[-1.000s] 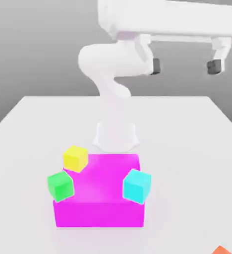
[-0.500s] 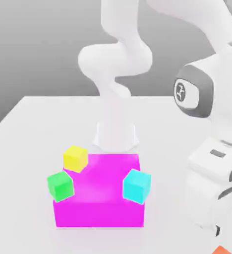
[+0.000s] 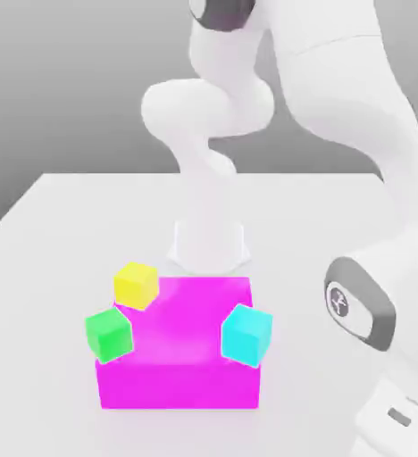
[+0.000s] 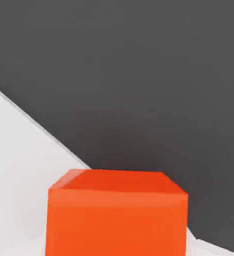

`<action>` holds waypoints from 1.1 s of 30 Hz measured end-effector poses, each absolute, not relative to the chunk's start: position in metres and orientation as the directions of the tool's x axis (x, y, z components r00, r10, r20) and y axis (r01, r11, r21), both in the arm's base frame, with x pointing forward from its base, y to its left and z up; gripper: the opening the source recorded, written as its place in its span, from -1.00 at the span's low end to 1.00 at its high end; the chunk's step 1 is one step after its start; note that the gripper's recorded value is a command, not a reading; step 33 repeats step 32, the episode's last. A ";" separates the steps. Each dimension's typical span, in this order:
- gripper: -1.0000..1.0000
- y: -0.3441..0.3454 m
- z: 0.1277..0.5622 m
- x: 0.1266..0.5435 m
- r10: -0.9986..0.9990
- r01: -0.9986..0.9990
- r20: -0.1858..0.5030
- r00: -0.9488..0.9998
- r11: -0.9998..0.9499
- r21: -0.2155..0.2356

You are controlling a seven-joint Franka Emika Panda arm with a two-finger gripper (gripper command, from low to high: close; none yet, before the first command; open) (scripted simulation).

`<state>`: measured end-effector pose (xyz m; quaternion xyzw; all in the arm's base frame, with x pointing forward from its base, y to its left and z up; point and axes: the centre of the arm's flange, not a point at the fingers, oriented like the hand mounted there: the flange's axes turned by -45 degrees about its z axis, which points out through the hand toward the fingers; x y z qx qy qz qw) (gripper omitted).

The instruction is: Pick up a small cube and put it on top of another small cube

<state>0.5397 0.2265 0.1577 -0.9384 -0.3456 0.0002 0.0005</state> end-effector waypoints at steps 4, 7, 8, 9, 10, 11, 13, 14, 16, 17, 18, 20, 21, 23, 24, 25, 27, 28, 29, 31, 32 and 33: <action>-1.00 0.211 0.209 0.533 0.617 0.617 0.000 0.787 -0.787 -0.001; -1.00 0.186 0.238 0.520 0.561 0.561 0.000 0.828 -0.828 -0.002; -1.00 0.177 0.247 0.515 0.541 0.541 0.000 0.841 -0.841 -0.002; -1.00 0.168 0.255 0.510 0.521 0.521 0.000 0.854 -0.854 -0.002; -1.00 0.160 0.263 0.504 0.500 0.500 0.000 0.866 -0.866 -0.002; -1.00 0.151 0.271 0.498 0.479 0.479 0.000 0.878 -0.878 -0.002; -1.00 0.133 0.286 0.486 0.432 0.432 0.000 0.902 -0.902 -0.002; -1.00 0.123 0.292 0.479 0.408 0.408 0.000 0.913 -0.913 -0.002; -1.00 0.105 0.305 0.465 0.357 0.357 0.000 0.934 -0.934 -0.003; -1.00 0.099 0.310 0.457 0.337 0.337 0.000 0.942 -0.942 -0.003; -1.00 0.093 0.315 0.448 0.317 0.317 0.000 0.949 -0.949 -0.003; -1.00 0.081 0.324 0.431 0.275 0.275 0.000 0.962 -0.962 -0.003; -1.00 0.074 0.328 0.422 0.252 0.252 0.000 0.968 -0.968 -0.003; -1.00 0.061 0.335 0.405 0.205 0.205 0.000 0.979 -0.979 -0.004; -1.00 0.057 0.333 0.399 0.188 0.188 0.000 0.982 -0.982 -0.004; -1.00 0.055 0.325 0.396 0.179 0.179 0.000 0.984 -0.984 -0.004; -1.00 0.053 0.302 0.395 0.172 0.172 0.000 0.985 -0.985 -0.003; -1.00 0.053 0.290 0.394 0.171 0.171 0.000 0.985 -0.985 -0.002; 1.00 0.053 0.279 0.393 0.171 0.171 0.000 0.985 -0.985 -0.002; 1.00 0.053 0.279 0.393 0.171 0.171 0.000 0.985 -0.985 -0.002; 1.00 0.053 0.279 0.393 0.171 0.171 0.000 0.985 -0.985 -0.002; 1.00 0.053 0.279 0.393 0.171 0.171 0.000 0.985 -0.985 -0.002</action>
